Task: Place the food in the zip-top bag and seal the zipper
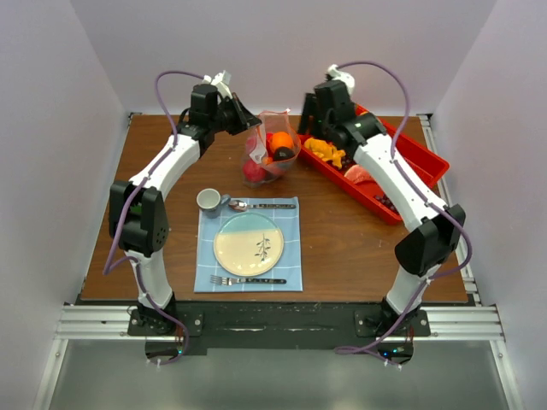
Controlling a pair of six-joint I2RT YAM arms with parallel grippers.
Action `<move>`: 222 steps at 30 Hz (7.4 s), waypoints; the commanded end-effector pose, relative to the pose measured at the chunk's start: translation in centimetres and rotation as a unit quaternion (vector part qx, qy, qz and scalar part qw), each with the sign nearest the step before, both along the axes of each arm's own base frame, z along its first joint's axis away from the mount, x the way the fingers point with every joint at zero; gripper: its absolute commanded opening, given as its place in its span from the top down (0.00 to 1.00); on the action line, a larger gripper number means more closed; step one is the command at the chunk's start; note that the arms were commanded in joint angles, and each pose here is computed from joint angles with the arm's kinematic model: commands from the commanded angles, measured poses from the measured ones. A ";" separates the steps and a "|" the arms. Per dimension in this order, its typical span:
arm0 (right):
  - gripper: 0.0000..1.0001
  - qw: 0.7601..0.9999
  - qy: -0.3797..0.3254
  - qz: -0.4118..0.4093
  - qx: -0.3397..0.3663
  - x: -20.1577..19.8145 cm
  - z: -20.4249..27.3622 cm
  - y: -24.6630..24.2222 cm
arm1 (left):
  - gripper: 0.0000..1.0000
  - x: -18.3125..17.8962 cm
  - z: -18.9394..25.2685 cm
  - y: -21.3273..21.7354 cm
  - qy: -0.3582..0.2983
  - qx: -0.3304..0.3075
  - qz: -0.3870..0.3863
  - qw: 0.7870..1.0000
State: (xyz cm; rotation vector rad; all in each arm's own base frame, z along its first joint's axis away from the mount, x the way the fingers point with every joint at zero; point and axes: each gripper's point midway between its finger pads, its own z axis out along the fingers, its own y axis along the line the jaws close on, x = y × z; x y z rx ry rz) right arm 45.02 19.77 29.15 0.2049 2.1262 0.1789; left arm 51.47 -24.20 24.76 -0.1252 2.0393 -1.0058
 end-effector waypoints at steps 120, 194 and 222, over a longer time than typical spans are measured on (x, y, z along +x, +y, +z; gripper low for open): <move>0.02 0.925 -0.092 -0.241 0.278 24.7 -13.7 -12.0 | 1.00 2.6 6.9 1.6 -0.074 0.040 0.030 0.996; 0.01 0.988 -0.037 0.100 0.115 4.0 -0.5 10.5 | 1.00 3.0 5.1 1.7 -0.057 0.045 0.037 0.997; 0.43 0.993 0.024 0.063 0.097 1.0 -7.7 7.4 | 1.00 2.8 5.3 1.8 -0.057 0.042 0.040 0.997</move>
